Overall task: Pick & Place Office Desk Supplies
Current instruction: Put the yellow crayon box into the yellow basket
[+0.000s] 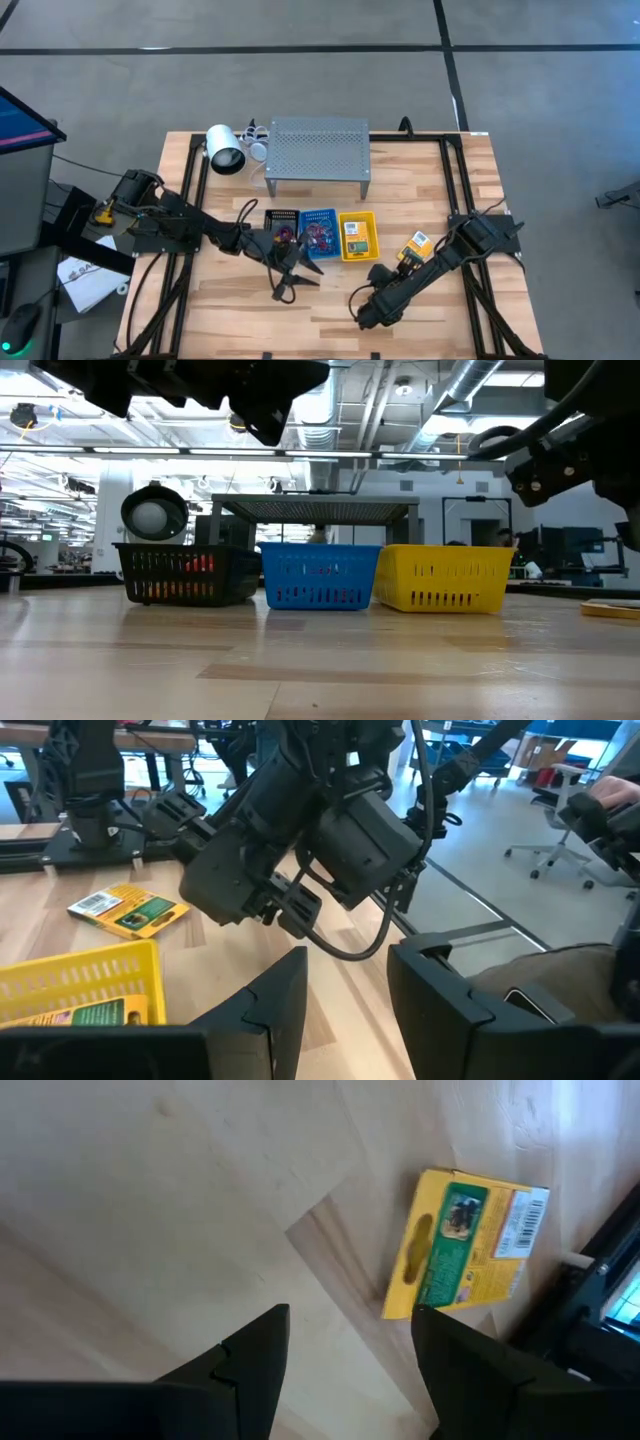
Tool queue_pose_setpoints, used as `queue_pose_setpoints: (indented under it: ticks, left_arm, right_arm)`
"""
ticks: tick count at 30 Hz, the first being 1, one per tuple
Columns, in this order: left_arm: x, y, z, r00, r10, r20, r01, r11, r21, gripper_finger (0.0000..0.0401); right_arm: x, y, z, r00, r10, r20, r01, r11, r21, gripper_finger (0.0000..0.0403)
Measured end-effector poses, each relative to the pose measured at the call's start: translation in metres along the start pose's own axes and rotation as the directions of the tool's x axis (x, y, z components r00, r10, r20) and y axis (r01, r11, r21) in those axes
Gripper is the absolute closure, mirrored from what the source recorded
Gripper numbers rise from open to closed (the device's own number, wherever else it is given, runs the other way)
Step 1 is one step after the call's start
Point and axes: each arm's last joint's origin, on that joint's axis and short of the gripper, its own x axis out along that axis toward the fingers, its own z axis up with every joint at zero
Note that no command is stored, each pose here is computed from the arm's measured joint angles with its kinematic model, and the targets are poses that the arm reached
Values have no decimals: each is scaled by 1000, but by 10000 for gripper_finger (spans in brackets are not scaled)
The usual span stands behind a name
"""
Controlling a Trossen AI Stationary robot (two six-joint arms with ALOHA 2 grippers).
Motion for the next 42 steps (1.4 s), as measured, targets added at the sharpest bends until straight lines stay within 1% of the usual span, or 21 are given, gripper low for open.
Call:
queue_pose_setpoints:
  ticks: [26, 34, 42]
  left_arm:
    - [0, 0, 0, 1000, 0, -1, 0, 1000, -1, 265]
    - [0, 0, 0, 1000, 1, -1, -1, 1000, -19, 265]
    - [0, 0, 0, 1000, 1, -1, -1, 1000, -19, 265]
  right_arm:
    - [0, -2, 0, 1000, -23, 8, 23, 999, -39, 196]
    - [19, -6, -5, 995, -86, -41, 85, 995, -44, 196]
    - [20, -5, -8, 996, -84, -37, 82, 996, -46, 196]
